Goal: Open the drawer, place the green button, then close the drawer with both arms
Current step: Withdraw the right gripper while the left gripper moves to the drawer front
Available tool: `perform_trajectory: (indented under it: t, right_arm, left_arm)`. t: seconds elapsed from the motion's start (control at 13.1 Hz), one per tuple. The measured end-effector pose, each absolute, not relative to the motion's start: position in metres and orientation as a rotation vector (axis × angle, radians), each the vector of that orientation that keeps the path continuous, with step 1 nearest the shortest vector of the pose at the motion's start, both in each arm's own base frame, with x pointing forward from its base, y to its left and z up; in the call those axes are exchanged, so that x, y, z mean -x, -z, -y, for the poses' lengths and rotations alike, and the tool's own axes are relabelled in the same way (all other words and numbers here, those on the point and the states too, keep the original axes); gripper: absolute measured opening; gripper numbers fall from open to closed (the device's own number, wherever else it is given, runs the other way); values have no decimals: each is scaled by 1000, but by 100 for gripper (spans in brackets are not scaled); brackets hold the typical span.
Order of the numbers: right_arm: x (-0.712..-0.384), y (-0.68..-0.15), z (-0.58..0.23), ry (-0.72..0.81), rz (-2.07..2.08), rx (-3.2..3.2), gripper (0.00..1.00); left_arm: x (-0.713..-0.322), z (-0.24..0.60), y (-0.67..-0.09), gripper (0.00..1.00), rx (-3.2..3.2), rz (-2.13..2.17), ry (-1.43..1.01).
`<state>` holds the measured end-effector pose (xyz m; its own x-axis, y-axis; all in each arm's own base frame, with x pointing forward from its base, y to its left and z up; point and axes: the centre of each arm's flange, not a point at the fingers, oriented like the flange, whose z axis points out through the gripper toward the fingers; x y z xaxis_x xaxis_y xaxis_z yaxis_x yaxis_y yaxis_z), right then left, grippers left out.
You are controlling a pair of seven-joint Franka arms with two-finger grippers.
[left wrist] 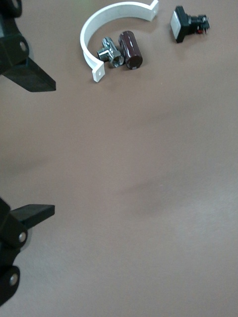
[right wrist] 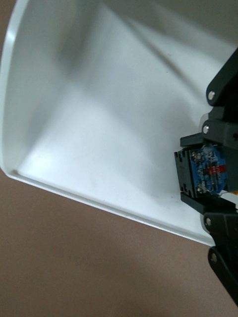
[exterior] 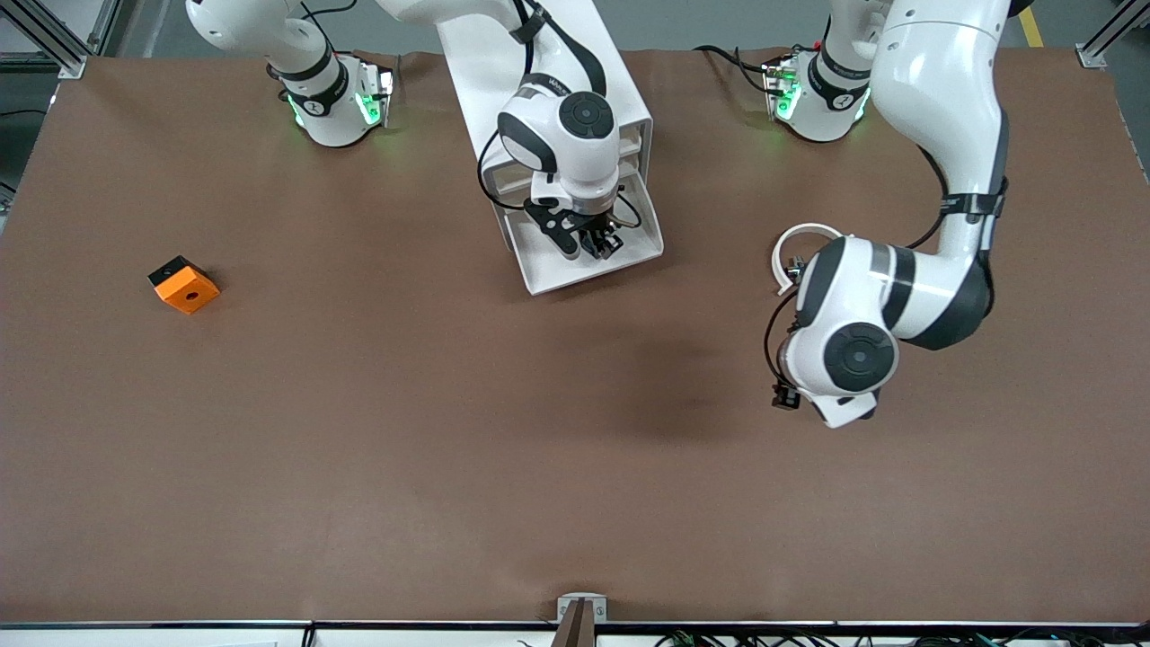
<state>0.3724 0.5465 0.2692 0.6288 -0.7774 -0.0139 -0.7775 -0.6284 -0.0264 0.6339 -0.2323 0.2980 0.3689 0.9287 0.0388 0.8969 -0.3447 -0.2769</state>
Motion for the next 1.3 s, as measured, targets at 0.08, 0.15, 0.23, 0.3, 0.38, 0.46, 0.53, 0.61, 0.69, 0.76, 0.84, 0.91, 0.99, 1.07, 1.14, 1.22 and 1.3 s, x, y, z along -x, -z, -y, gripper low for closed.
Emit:
perform_trajectory:
  t: [0.08,0.15,0.23,0.3,0.38,0.46,0.53,0.61,0.69,0.76,0.84,0.91,0.99,1.07,1.14,1.22,1.3]
  right_arm:
    - [-374,-270,-546,0,-1343,2806,48]
    - [-374,-270,-546,1,-1344,2805,58]
    - [-375,-271,-546,3,-1343,2803,69]
    - [-377,-274,-547,7,-1342,2796,80]
    - [-381,-279,-549,12,-1341,2786,91]
    - [-387,-287,-549,17,-1337,2784,100]
    - [-395,-296,-548,17,-1323,2800,100]
    - [-405,-306,-546,16,-1289,2829,100]
    - [-415,-317,-542,13,-1227,2869,100]
    - [-426,-325,-536,9,-1146,2915,100]
    - [-438,-330,-528,7,-1058,2955,100]
    - [-453,-333,-516,9,-976,2984,100]
    - [-470,-336,-500,11,-904,3008,100]
    - [-491,-340,-478,6,-833,3036,100]
    - [-513,-346,-452,-7,-756,3068,100]
    - [-534,-356,-421,-28,-674,3100,100]
    - [-553,-367,-389,-53,-602,3125,100]
  left_arm:
    - [-628,241,-294,100,2421,1586,-174]
    - [-621,248,-292,100,2461,1551,-172]
    - [-613,255,-292,100,2497,1511,-178]
    - [-605,261,-293,100,2533,1458,-191]
    - [-598,267,-293,100,2571,1394,-206]
    - [-591,272,-292,100,2609,1329,-220]
    - [-585,277,-289,100,2637,1281,-229]
    - [-580,283,-285,100,2657,1252,-235]
    - [-574,290,-279,100,2679,1226,-238]
    - [-568,298,-273,100,2703,1207,-236]
    - [-560,309,-268,100,2731,1186,-233]
    - [-553,321,-265,100,2760,1164,-228]
    - [-547,333,-264,100,2784,1140,-221]
    - [-538,344,-261,100,2798,1107,-220]
    - [-527,357,-258,100,2809,1057,-216]
    - [-513,372,-253,100,2818,984,-196]
    - [-498,389,-250,100,2828,913,-178]
